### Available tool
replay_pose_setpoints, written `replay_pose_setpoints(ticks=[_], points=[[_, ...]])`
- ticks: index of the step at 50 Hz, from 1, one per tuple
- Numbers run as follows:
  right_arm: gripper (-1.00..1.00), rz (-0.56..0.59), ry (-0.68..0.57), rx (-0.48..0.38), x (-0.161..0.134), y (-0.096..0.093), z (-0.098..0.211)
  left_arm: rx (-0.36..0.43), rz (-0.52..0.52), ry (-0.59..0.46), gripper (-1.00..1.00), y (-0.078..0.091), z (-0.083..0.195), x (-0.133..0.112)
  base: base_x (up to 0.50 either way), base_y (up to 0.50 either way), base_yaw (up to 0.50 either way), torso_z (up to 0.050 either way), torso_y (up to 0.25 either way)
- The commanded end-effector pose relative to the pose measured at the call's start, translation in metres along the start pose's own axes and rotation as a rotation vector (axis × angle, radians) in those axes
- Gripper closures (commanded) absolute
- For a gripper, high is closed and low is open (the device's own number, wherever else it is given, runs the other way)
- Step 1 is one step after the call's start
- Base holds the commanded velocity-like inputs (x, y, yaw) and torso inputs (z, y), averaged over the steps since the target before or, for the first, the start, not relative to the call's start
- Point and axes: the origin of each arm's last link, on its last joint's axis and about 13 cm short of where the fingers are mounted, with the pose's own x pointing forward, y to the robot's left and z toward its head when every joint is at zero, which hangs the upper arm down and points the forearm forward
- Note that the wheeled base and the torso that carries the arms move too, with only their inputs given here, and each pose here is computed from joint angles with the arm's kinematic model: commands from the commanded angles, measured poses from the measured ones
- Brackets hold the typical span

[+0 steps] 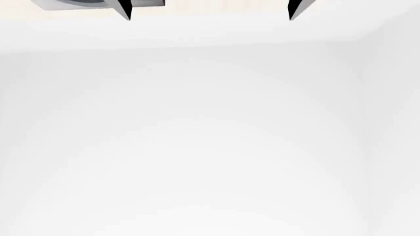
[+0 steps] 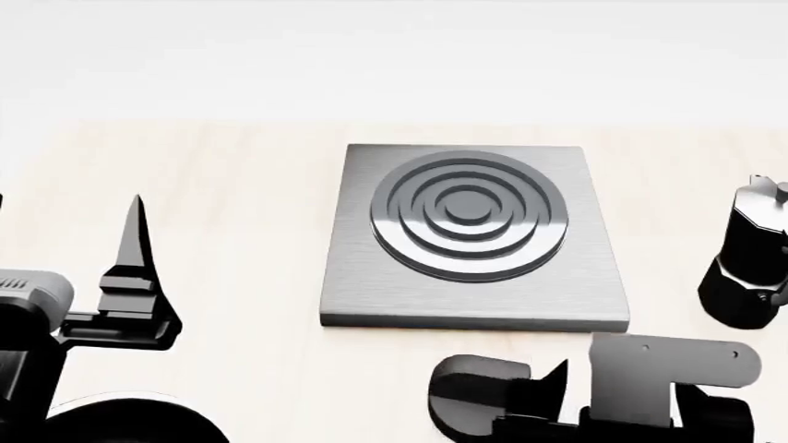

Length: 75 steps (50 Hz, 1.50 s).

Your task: Turn on the stove.

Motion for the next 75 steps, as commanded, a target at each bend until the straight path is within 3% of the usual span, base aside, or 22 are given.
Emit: replay_pose_setpoints(ticks=[1,75], points=[[-1.00,0.006,-0.064,-0.012,-0.010,0.002,0.012,-0.001,0.001,0.000,-1.00,0.000,0.000,0.000,0.00,0.00,0.00,0.000,0.000],[-1.00,-0.004,-0.433,-0.179,-0.049,0.013,0.048,-0.001,0.002,0.001,-1.00,0.000,-0.001,0.001,0.00,0.00,0.00,0.000,0.000]])
